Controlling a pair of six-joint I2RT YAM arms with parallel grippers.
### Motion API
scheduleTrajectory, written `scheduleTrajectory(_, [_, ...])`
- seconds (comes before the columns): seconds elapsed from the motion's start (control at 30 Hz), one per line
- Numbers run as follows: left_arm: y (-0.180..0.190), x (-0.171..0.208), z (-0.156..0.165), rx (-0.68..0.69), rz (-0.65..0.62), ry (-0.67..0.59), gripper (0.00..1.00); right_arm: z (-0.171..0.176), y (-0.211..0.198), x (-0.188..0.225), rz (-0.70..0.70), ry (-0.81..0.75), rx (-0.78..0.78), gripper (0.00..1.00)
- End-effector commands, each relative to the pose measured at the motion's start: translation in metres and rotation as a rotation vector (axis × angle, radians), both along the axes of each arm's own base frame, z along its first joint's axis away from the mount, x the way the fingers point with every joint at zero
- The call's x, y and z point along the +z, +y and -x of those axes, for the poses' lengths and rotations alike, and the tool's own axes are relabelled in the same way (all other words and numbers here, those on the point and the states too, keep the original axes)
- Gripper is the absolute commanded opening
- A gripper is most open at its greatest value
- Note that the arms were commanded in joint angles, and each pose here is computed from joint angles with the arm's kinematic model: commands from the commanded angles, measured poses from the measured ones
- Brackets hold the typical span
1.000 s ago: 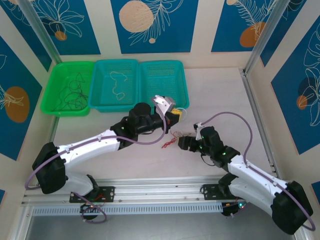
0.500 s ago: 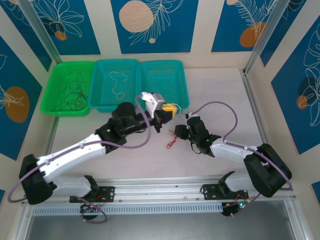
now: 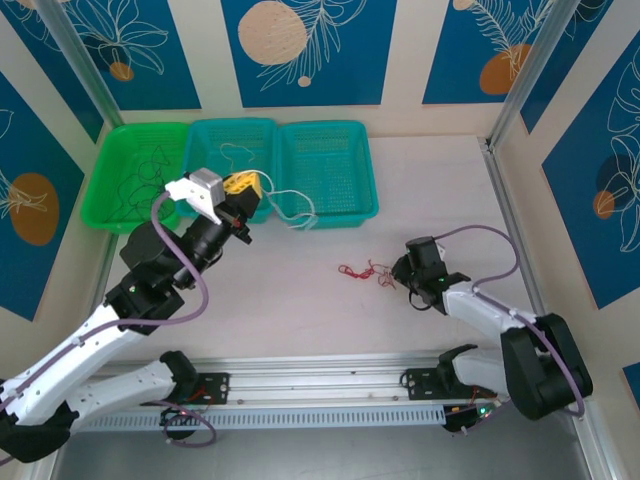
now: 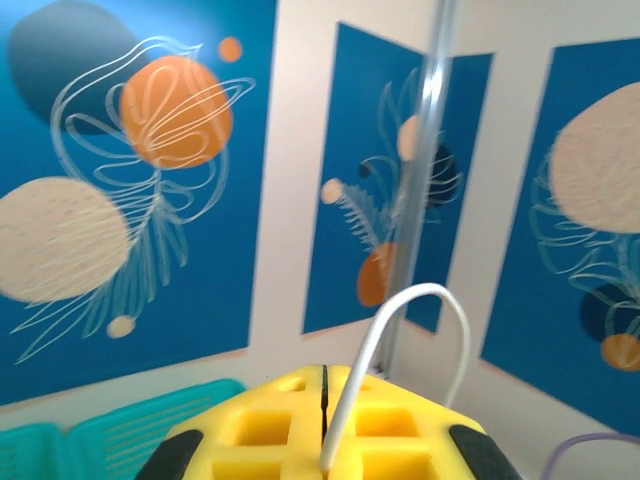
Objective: Untangle the cables
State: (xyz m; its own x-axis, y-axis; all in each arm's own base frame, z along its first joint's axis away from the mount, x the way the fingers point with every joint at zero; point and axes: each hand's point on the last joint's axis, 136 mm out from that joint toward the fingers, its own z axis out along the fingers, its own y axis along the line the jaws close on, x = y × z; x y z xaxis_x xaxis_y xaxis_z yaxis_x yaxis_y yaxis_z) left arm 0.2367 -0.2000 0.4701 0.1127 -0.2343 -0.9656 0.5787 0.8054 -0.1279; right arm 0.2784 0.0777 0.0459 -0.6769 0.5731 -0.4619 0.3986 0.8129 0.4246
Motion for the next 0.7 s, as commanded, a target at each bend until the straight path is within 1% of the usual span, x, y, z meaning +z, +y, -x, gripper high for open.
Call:
scheduleTrajectory(0.0, [0.020,-0.015,-0.018,0.095,-0.056,0.061,0.00,0.008,0.002,0.021,-0.047,-0.005,0.016,0.36])
scheduleTrajectory(0.03, [0.025,-0.019,-0.025,0.112,-0.067,0.082,0.00,0.008,0.004,0.031,-0.061,-0.028,0.029,0.40])
scheduleTrajectory(0.13, [0.044,-0.032,-0.051,0.163,-0.087,0.152,0.00,0.008,0.010,0.066,-0.105,-0.127,0.064,0.60])
scheduleTrajectory(0.17, [0.052,-0.035,-0.062,0.182,-0.087,0.170,0.00,0.008,0.011,0.080,-0.119,-0.172,0.073,0.64])
scheduleTrajectory(0.23, [0.062,-0.037,-0.081,0.200,-0.090,0.187,0.00,0.011,0.010,0.104,-0.135,-0.243,0.083,0.70])
scheduleTrajectory(0.33, [0.082,-0.046,-0.118,0.238,-0.076,0.244,0.00,0.017,0.010,0.138,-0.148,-0.331,0.109,0.73])
scheduleTrajectory(0.43, [0.104,-0.064,-0.158,0.266,-0.014,0.313,0.00,0.025,0.011,0.155,-0.159,-0.355,0.133,0.74])
scheduleTrajectory(0.53, [0.126,-0.087,-0.196,0.284,0.068,0.379,0.00,0.033,0.012,0.161,-0.164,-0.329,0.151,0.73])
scheduleTrajectory(0.67, [0.147,-0.125,-0.245,0.296,0.111,0.481,0.00,0.040,0.016,0.164,-0.178,-0.301,0.180,0.74])
